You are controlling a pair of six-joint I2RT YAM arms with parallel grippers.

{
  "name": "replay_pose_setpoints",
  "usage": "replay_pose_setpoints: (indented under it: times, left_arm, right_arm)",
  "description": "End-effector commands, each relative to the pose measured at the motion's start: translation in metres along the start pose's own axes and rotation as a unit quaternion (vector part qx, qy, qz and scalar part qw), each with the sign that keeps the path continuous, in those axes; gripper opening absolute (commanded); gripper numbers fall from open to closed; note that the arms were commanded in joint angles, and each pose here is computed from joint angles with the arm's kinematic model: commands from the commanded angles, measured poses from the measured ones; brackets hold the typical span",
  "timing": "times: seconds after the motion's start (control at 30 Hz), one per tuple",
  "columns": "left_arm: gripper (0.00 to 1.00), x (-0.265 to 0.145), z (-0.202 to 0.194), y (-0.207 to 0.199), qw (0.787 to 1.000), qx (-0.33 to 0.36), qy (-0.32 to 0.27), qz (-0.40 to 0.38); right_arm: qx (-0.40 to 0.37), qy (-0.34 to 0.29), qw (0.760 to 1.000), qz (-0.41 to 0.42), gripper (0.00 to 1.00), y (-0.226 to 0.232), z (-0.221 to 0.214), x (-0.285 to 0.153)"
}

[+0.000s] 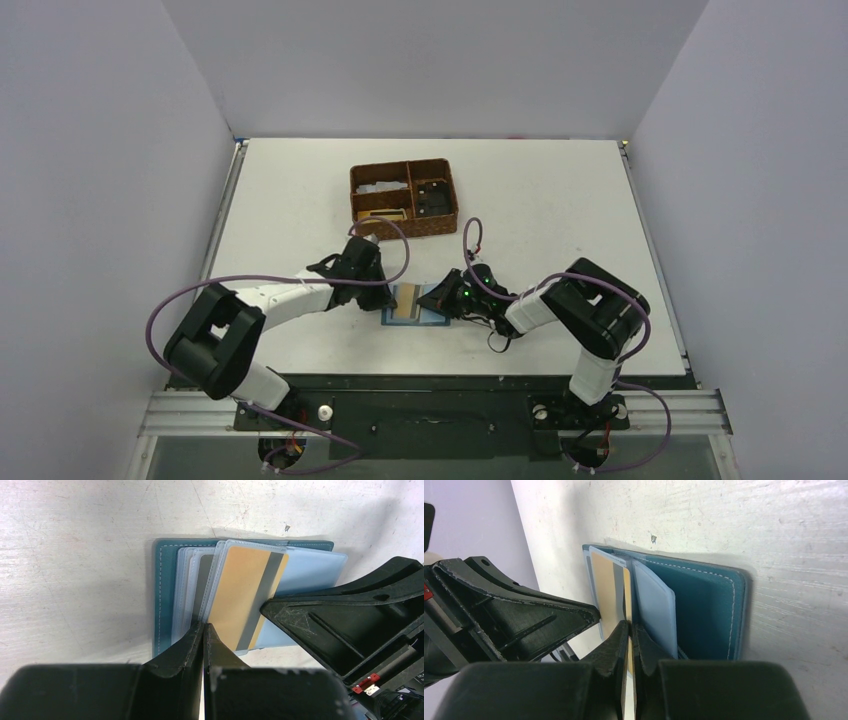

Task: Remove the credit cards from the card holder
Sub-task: Remove the credit card from the card holder.

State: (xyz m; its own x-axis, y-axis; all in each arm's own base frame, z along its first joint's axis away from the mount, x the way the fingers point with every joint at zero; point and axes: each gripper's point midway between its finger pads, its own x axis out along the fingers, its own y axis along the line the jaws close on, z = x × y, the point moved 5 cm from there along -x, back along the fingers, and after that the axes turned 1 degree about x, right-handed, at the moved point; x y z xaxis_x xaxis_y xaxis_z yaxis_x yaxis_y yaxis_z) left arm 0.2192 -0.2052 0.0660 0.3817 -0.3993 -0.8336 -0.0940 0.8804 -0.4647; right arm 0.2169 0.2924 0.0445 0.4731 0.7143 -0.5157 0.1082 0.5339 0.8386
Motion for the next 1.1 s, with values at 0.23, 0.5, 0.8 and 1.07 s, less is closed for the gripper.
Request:
replay_pose_setpoints:
  times: [0.23, 0.5, 0.8, 1.07]
  left_arm:
    - [0.0, 0.0, -0.012, 0.036, 0.997, -0.018, -0.006, 0.076]
    - [0.0, 0.0, -0.013, 0.039, 0.997, -0.029, -0.007, 0.078]
    - [0.0, -0.001, -0.014, 0.041, 0.996, -0.034, -0.006, 0.081]
    - [0.0, -0.002, -0.012, 0.045, 0.995, -0.038, -0.018, 0.089]
  right_arm:
    - [-0.01, -0.015, 1.0, 0.006, 0.0, -0.002, 0.008, -0.004]
    - [-0.016, -0.021, 1.0, -0.004, 0.0, -0.007, 0.011, -0.011]
    - [-0.02, -0.023, 0.999, -0.01, 0.0, -0.011, 0.012, -0.013]
    - [-0.023, -0.026, 0.999, -0.016, 0.0, -0.015, 0.012, -0.019]
